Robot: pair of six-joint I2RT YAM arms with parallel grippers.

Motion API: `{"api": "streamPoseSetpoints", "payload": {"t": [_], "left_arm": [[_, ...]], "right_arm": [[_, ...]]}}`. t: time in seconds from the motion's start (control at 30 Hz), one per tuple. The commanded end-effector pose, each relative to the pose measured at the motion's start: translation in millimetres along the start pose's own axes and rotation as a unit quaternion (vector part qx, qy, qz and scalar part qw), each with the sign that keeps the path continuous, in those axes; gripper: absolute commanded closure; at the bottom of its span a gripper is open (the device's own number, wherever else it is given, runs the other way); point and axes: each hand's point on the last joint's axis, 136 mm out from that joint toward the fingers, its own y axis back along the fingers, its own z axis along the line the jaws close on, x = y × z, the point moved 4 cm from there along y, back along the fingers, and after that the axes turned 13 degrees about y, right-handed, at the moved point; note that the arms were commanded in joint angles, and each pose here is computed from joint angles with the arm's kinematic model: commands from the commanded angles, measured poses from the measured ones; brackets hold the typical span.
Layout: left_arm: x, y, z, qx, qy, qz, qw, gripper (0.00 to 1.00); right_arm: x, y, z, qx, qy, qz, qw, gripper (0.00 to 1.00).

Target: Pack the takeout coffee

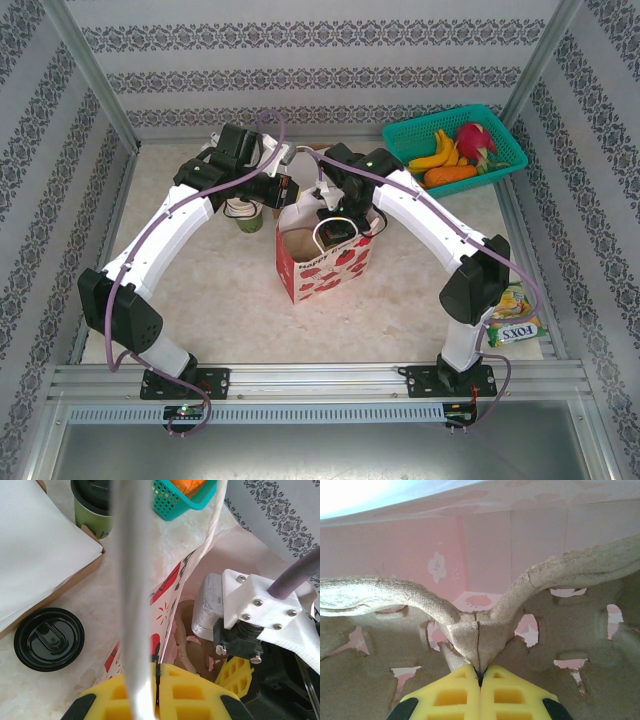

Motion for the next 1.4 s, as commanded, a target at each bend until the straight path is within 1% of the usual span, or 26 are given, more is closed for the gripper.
{"api": "streamPoseSetpoints", "payload": {"t": [0.0, 0.13, 0.27, 0.37, 0.4, 0.5, 0.7, 0.77, 0.83, 0.93, 1.0, 1.03, 1.1, 1.23, 1.37], "left_arm": [[-18, 35, -35, 0.071, -0.046, -0.089, 0.992, 0.83], [-8, 57, -49, 0.097, -0.09, -0.113, 0.985, 0.63], [12, 78, -57, 0.11, -0.135, -0.132, 0.976, 0.46], [32, 91, -68, 0.141, -0.173, -0.128, 0.966, 0.33], [39, 94, -73, 0.156, -0.186, -0.12, 0.963, 0.3], [57, 95, -90, 0.182, -0.227, -0.1, 0.952, 0.29], [69, 71, -112, 0.184, -0.276, -0.074, 0.941, 0.29], [72, 63, -119, 0.19, -0.29, -0.061, 0.936, 0.3], [75, 57, -124, 0.195, -0.297, -0.046, 0.934, 0.35], [82, 51, -133, 0.212, -0.309, -0.025, 0.927, 0.48], [85, 49, -136, 0.221, -0.315, -0.016, 0.923, 0.63], [87, 50, -139, 0.226, -0.32, -0.013, 0.92, 0.69], [92, 52, -143, 0.237, -0.333, -0.007, 0.912, 0.77], [102, 58, -156, 0.266, -0.365, 0.005, 0.892, 0.83], [108, 57, -165, 0.284, -0.388, 0.018, 0.877, 0.83]], "right_arm": [[9, -10, 8, -0.019, 0.007, 0.045, 0.999, 1.0], [6, -9, 8, -0.019, 0.005, 0.041, 0.999, 1.0], [6, -8, 6, -0.015, 0.004, 0.037, 0.999, 1.0], [4, -7, 6, -0.015, -0.001, 0.034, 0.999, 1.0], [4, -7, 6, -0.015, -0.001, 0.033, 0.999, 1.0], [2, -7, 7, -0.013, -0.005, 0.029, 0.999, 1.0], [0, -8, 3, 0.002, -0.014, 0.024, 1.0, 1.0], [-1, -8, 2, 0.006, -0.016, 0.02, 1.0, 1.0], [-1, -9, 0, 0.01, -0.02, 0.017, 1.0, 1.0], [-3, -11, -1, 0.013, -0.024, 0.012, 1.0, 1.0], [-3, -12, -1, 0.014, -0.027, 0.01, 0.999, 1.0], [-4, -13, -1, 0.014, -0.028, 0.009, 0.999, 1.0], [-5, -15, -2, 0.012, -0.038, 0.007, 0.999, 1.0], [-7, -21, -2, 0.009, -0.057, 0.007, 0.998, 1.0], [-6, -28, -9, 0.027, -0.072, 0.014, 0.997, 1.0]]}}
